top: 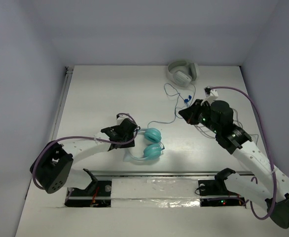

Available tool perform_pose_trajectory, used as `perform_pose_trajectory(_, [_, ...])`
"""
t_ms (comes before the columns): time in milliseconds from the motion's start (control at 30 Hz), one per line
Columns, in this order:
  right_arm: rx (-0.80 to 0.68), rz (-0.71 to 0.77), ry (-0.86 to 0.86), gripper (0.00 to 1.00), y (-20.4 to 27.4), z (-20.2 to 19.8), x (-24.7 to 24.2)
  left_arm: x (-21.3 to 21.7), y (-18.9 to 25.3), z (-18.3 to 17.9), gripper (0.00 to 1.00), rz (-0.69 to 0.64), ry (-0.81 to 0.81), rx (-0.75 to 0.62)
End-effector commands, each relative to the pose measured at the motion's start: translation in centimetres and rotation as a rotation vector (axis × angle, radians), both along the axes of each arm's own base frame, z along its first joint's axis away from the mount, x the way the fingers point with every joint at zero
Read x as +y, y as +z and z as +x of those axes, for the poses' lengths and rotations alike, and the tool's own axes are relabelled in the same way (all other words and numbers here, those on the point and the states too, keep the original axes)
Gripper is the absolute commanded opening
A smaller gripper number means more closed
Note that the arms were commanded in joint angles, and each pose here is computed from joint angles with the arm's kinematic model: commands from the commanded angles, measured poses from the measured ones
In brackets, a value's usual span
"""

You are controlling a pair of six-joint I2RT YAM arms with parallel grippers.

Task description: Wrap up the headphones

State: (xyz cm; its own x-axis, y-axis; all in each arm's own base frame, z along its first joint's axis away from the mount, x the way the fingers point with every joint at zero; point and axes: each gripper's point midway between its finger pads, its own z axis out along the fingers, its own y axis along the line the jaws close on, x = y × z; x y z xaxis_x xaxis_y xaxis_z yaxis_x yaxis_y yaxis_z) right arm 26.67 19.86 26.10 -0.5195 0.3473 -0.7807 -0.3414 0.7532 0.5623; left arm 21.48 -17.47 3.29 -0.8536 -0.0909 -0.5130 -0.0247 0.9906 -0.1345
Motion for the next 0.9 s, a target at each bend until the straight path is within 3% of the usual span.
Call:
perform_pose_trajectory(0, [-0.057, 0.019, 0.008, 0.0, 1.3, 0.2, 0.3, -0.6, -0.8, -0.2, 0.4, -0.039, 0.003, 0.01])
perform_pose_trajectory(433, [-0.048, 0.019, -0.005, 0.0, 1.0, 0.4, 0.2, 0.8, -3.0, -0.3, 0.29, 0.061, 0.001, 0.028])
perform_pose_trajectory(533, [-0.049, 0.02, -0.009, 0.0, 1.0, 0.4, 0.2, 1.0, -3.3, -0.2, 0.2, 0.08, -0.002, 0.035])
perform_pose_trajectory(600, [-0.05, 0.018, -0.011, 0.0, 1.1, 0.5, 0.1, 1.0, -3.3, -0.1, 0.04, 0.085, 0.002, 0.033])
perform_pose_trajectory(667, [-0.052, 0.017, -0.02, 0.0, 1.1, 0.5, 0.0, 1.2, -3.1, 0.0, 0.0, 0.095, 0.01, 0.025])
perform_pose_trajectory(767, [-0.059, 0.015, -0.027, 0.0, 1.2, 0.7, -0.1, 1.3, -1.1, 0.9, 0.0, 0.11, 0.009, -0.017])
perform_pose_trajectory(867, [-0.098, 0.008, 0.031, 0.02, 1.8, 0.6, 0.7, 0.4, 4.6, 2.8, 0.0, 0.108, -0.051, -0.103])
